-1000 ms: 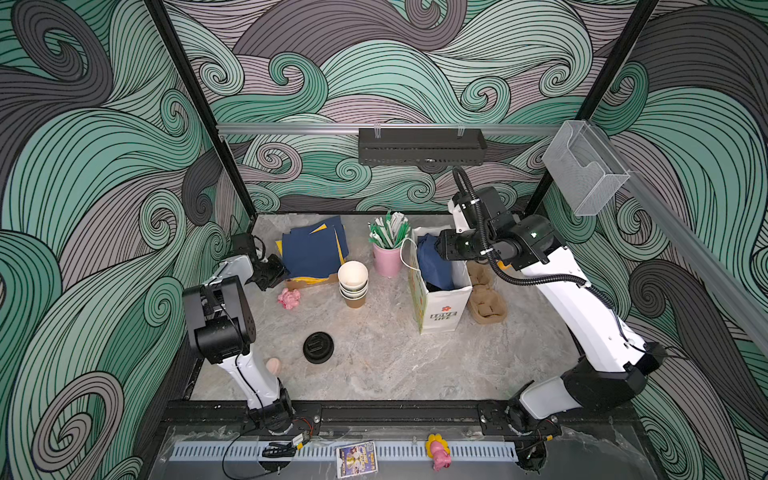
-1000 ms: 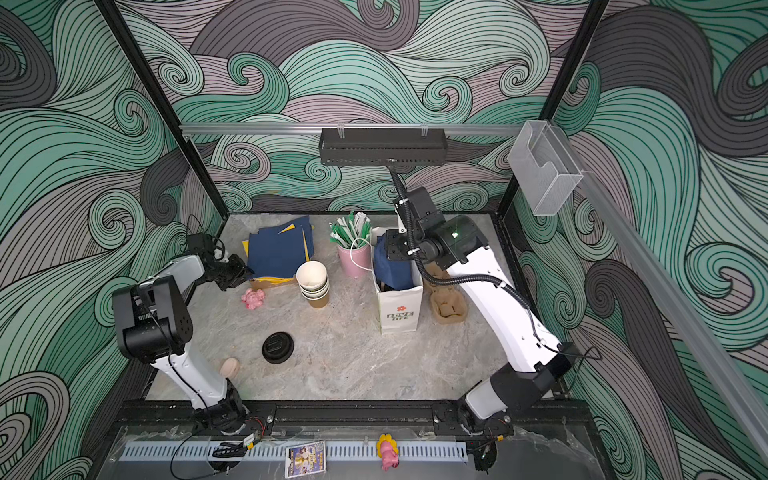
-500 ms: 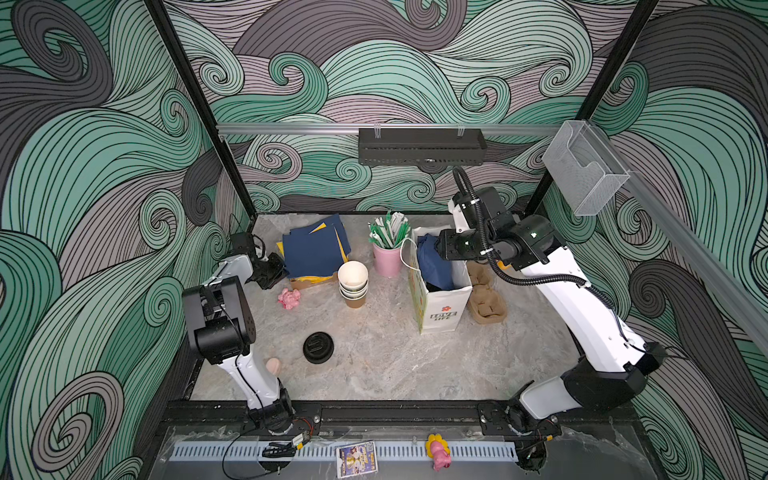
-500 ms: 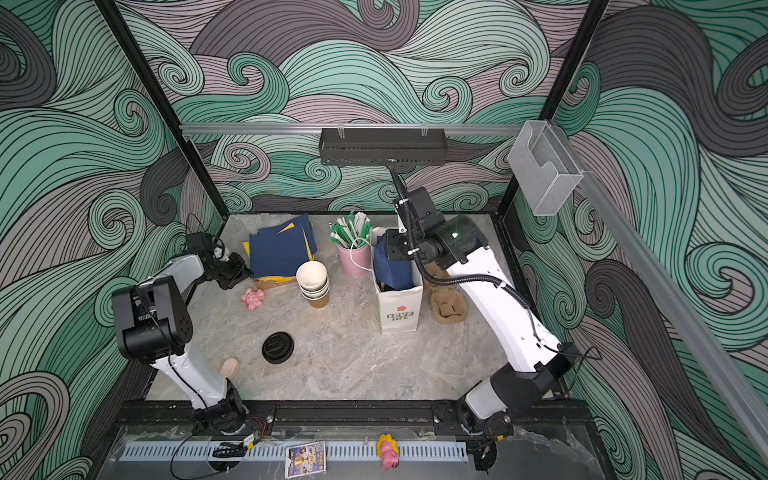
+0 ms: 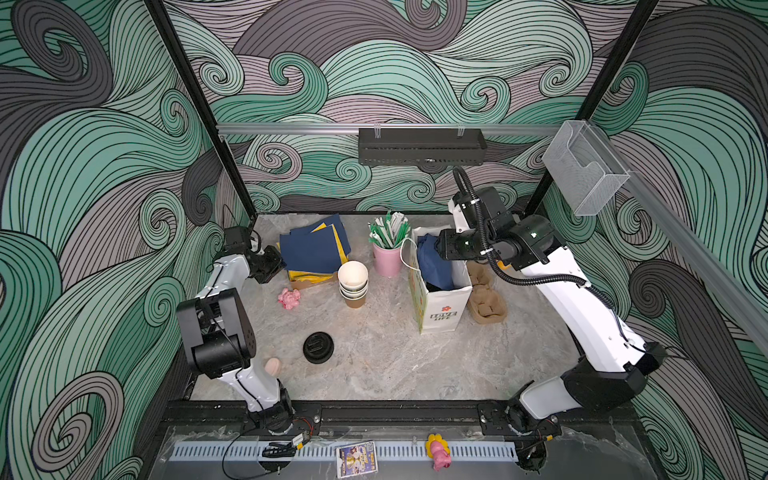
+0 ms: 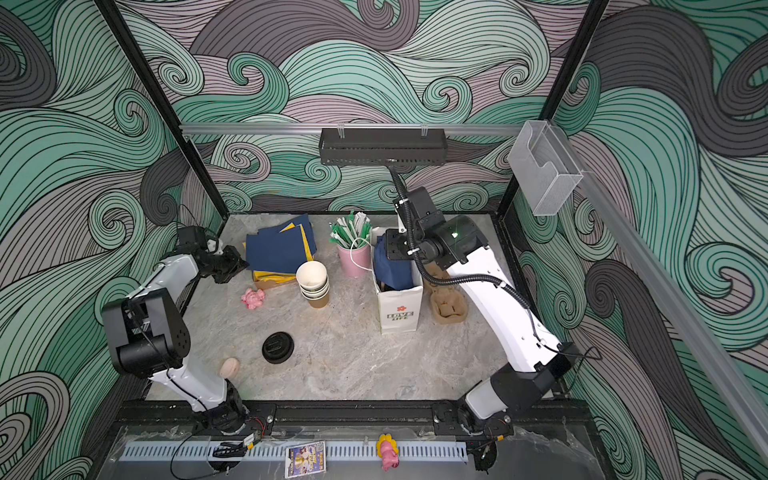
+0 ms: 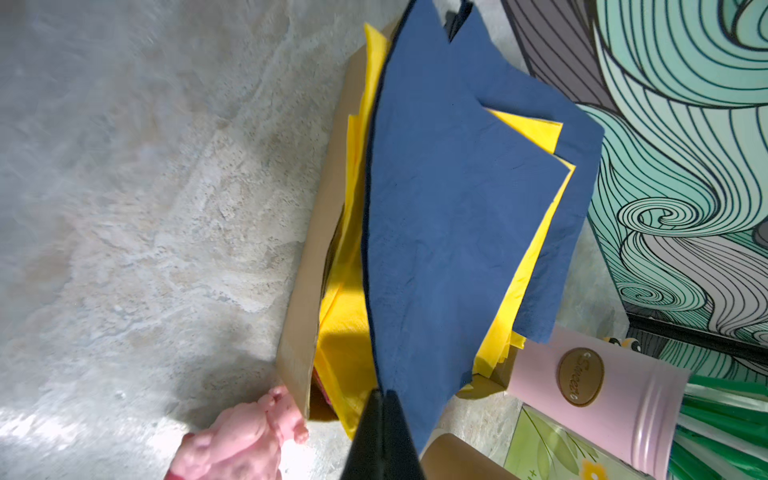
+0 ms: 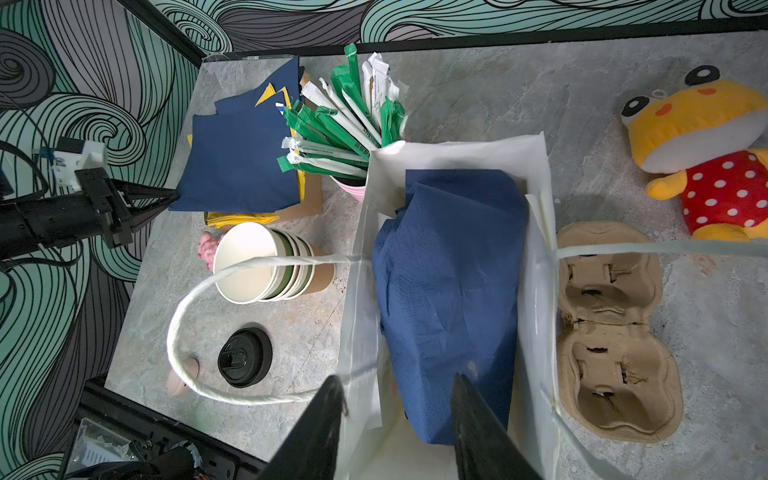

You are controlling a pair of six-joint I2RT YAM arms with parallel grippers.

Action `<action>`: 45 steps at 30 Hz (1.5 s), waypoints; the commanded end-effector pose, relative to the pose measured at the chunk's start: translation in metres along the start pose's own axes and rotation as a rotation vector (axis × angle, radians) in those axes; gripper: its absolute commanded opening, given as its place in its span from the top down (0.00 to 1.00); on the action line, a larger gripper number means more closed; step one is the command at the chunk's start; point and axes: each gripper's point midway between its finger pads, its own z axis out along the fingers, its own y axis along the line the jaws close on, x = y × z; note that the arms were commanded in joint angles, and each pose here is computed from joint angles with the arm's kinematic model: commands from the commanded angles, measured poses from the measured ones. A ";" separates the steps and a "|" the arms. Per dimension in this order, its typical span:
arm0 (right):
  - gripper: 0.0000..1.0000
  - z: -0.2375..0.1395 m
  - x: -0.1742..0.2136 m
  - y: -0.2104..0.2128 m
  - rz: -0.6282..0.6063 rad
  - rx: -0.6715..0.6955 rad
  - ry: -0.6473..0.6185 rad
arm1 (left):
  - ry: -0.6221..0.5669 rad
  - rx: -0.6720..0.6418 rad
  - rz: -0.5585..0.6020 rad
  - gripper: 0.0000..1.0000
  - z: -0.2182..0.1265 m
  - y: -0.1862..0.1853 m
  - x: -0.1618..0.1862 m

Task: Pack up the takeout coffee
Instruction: 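Grasp the edge of a dark blue napkin on the pile with the left gripper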

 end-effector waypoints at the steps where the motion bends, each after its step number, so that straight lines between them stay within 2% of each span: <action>1: 0.55 -0.007 -0.001 0.001 0.005 -0.008 -0.020 | -0.029 -0.070 -0.044 1.00 -0.015 0.013 0.008; 7: 0.55 -0.005 -0.001 0.002 -0.001 -0.008 -0.015 | -0.040 -0.128 -0.086 1.00 -0.016 0.034 0.027; 10: 0.55 -0.005 -0.002 0.003 -0.002 -0.011 -0.015 | -0.036 -0.111 -0.103 0.76 -0.010 0.036 0.031; 12: 0.55 -0.005 -0.002 0.003 -0.005 -0.014 -0.016 | -0.037 -0.085 -0.106 0.56 -0.006 0.033 0.028; 14: 0.55 -0.006 -0.003 0.004 -0.009 -0.015 -0.019 | -0.040 -0.075 -0.108 0.46 -0.003 0.031 0.025; 18: 0.55 -0.009 -0.004 0.004 -0.015 -0.017 -0.026 | -0.039 -0.096 -0.141 0.38 0.002 0.038 0.022; 24: 0.55 -0.008 -0.005 0.005 -0.015 -0.020 -0.026 | -0.006 -0.029 -0.194 0.34 0.020 0.038 0.022; 26: 0.55 -0.009 -0.006 0.005 -0.015 -0.019 -0.028 | -0.008 0.001 -0.196 0.35 0.023 0.033 0.019; 28: 0.55 -0.009 -0.006 0.004 -0.014 -0.018 -0.029 | 0.003 0.030 -0.192 0.42 0.026 0.029 0.017; 30: 0.55 -0.009 -0.006 0.004 -0.015 -0.017 -0.030 | 0.022 0.045 -0.193 0.53 0.030 0.027 0.017; 33: 0.55 -0.010 -0.006 0.004 -0.014 -0.018 -0.031 | 0.027 0.052 -0.193 0.76 0.030 0.026 0.017; 37: 0.55 -0.012 -0.008 0.003 -0.015 -0.013 -0.040 | 0.004 0.060 -0.167 0.98 0.016 0.020 0.011; 45: 0.54 -0.019 -0.017 0.007 -0.079 -0.025 -0.071 | -0.118 0.143 -0.069 1.00 -0.042 -0.023 -0.010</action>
